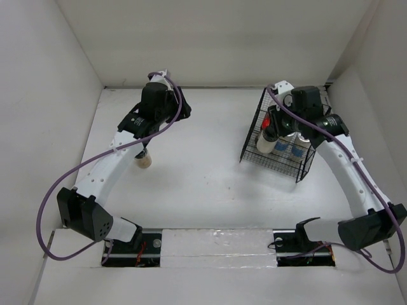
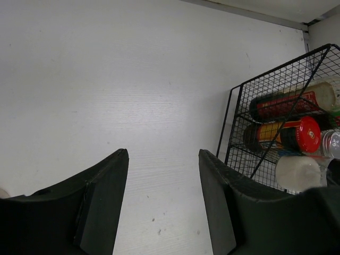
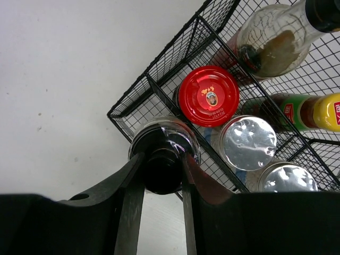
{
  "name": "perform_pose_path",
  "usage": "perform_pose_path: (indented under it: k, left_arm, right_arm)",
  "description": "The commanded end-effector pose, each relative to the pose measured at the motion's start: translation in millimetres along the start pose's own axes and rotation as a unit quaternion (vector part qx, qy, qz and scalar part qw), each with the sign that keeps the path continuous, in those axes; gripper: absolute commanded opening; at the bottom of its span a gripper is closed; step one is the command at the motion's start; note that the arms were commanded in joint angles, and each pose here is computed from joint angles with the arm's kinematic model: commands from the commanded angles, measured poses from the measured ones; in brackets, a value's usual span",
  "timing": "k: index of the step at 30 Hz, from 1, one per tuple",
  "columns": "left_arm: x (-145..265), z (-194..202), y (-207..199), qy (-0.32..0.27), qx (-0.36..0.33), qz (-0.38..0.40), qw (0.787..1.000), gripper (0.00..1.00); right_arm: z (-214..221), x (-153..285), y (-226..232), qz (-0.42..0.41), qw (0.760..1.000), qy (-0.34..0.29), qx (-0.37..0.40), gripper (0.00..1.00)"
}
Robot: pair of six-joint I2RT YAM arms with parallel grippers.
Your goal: Organize the condiment bottles
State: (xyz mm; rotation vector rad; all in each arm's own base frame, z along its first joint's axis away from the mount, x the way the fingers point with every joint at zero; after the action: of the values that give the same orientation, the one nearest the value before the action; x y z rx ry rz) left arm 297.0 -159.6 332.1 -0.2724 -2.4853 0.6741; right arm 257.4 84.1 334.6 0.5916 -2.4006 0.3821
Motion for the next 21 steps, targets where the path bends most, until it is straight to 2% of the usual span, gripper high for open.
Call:
perform_pose_path:
  k: [1,16,21]
  left_arm:
    - [11,-19,-16,-0.034,0.006,0.034,0.999,0.51]
    - [12,-22,-20,-0.036,0.006,0.047,0.998,0.52]
    - [20,-33,-29,-0.053,0.012,0.061,0.997,0.55]
  right_arm:
    - [-33,13,-9,0.020,0.995,-0.099,0.010,0.04]
    - [10,-49,-1,0.011,0.996,-0.077,-0.039,0.03]
    - [27,-65,7,-0.004,0.998,-0.051,-0.048,0.11]
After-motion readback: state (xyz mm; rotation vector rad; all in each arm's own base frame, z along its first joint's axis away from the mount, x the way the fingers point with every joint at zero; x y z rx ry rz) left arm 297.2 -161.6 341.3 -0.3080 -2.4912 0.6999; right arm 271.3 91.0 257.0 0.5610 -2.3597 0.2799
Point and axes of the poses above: each gripper's point midway between its finger pads, its own x axis back along the fingers, its own y axis along the line the jaws close on, z = x × y, the point moved 10 cm from there along x, back along the fingers, and after that the axes turned 7 degrees about x, right-handed, at the moved point
